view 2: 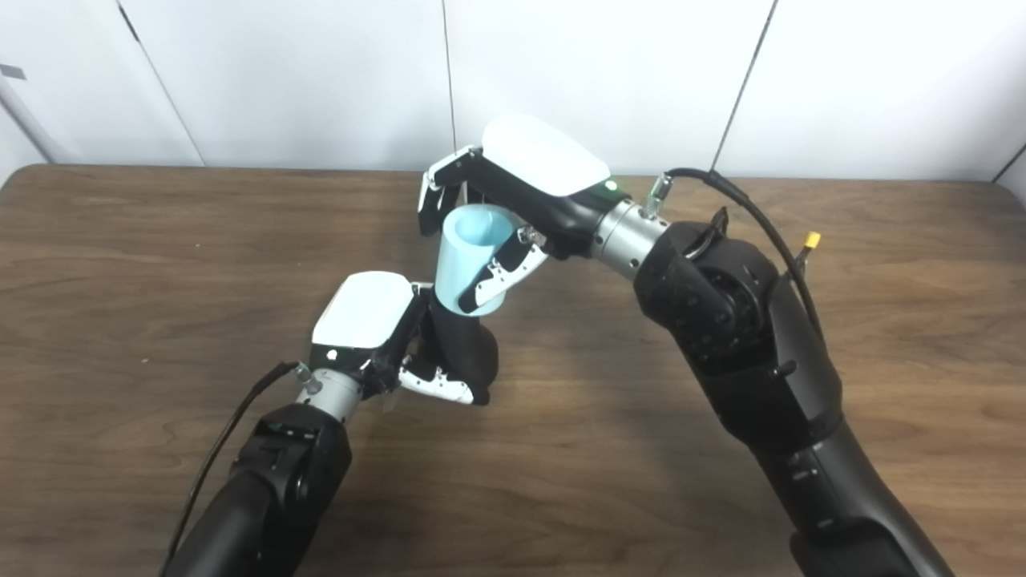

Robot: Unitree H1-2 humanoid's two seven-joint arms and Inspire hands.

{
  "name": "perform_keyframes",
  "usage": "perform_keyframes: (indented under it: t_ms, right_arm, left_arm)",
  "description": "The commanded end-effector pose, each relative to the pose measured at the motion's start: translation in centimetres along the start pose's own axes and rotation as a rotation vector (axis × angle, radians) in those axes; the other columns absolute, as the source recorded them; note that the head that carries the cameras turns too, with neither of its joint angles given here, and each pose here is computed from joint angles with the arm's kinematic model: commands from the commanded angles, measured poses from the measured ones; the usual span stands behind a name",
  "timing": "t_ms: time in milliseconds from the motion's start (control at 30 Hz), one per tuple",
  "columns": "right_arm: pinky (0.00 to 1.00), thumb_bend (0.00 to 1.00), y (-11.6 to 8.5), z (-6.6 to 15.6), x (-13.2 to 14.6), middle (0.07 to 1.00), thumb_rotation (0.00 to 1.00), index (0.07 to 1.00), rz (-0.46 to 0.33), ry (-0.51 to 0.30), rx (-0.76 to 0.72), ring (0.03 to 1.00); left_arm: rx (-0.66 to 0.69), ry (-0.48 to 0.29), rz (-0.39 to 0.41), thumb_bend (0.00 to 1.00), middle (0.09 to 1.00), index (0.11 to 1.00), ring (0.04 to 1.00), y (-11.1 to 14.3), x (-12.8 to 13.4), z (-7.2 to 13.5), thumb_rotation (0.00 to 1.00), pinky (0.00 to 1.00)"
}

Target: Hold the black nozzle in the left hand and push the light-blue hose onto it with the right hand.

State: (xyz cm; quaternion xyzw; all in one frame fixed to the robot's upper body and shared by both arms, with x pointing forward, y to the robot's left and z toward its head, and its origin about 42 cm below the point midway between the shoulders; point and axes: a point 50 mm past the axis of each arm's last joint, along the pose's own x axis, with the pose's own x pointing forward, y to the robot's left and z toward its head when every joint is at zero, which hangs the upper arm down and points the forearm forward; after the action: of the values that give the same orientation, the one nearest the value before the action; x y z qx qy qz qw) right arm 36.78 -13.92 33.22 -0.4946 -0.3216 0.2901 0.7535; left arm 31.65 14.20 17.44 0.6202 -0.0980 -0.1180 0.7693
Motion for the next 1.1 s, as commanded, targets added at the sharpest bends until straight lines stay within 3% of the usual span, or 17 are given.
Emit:
perform_keyframes:
  t_ms: [0,767,1067]
  right_arm:
    - [0.3,0.51,-1.8,1.2,0.6,0.493,0.0,0.514,-0.054,-0.063,-0.044,0.355]
    - [0.24,0.51,-4.5,1.7,0.5,0.487,0.0,0.522,-0.11,-0.058,-0.109,0.347]
    - [0.26,0.51,-4.8,1.9,0.5,0.504,0.0,0.51,-0.107,-0.051,-0.093,0.361]
  left_arm:
    - [0.01,-0.034,0.006,0.52,0.471,0.489,0.491,0.4,0.1,0.6,0.0,0.39]
    - [0.003,-0.025,-0.008,0.52,0.48,0.487,0.502,0.4,0.2,0.4,0.0,0.4]
    - [-0.003,-0.023,-0.005,0.52,0.477,0.488,0.5,0.4,0.2,0.5,0.0,0.41]
